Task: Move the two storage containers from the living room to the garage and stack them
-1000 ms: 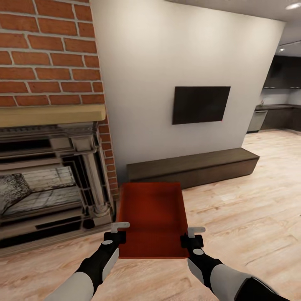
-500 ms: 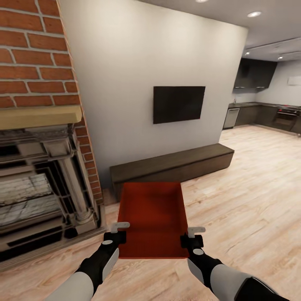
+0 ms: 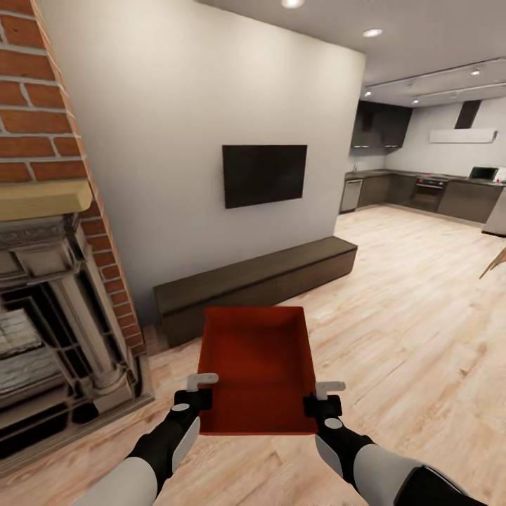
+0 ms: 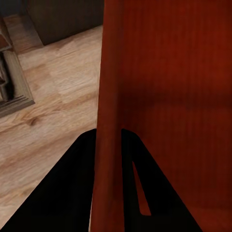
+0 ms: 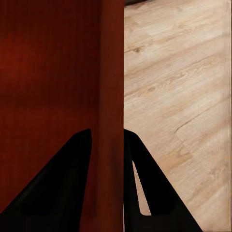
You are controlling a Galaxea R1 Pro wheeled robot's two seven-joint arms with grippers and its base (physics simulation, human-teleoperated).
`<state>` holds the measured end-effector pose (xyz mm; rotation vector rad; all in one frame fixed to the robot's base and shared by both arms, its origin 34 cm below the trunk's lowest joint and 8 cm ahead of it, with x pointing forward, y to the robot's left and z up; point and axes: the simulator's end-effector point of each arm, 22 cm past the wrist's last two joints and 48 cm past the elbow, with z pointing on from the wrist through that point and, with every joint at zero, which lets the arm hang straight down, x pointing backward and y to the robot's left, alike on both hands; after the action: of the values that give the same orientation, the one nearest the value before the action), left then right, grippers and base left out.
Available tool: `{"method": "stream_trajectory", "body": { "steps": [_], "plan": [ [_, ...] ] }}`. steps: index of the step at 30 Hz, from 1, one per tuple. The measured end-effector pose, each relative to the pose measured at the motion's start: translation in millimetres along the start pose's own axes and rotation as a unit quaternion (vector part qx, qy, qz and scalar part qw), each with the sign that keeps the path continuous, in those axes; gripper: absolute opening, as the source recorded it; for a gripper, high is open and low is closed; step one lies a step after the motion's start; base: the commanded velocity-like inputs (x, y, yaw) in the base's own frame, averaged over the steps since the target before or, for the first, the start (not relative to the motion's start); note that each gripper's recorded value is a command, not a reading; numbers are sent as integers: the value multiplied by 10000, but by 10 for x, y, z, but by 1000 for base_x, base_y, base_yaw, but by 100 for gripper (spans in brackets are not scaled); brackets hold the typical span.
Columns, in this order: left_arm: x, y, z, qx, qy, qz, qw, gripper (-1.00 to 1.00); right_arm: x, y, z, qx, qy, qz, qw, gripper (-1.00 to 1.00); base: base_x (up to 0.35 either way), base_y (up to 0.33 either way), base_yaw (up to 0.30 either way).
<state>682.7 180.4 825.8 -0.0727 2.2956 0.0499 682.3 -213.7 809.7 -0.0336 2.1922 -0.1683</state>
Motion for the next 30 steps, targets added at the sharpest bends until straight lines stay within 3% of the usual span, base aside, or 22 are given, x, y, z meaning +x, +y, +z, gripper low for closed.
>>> {"method": "stream_trajectory", "body": {
  "steps": [30],
  "plan": [
    [1, 0, 0, 0, 1, 1, 10000, -100, 1, 0, 0, 0, 1, 1, 10000, -100, 0, 0, -292]
  ]
}}
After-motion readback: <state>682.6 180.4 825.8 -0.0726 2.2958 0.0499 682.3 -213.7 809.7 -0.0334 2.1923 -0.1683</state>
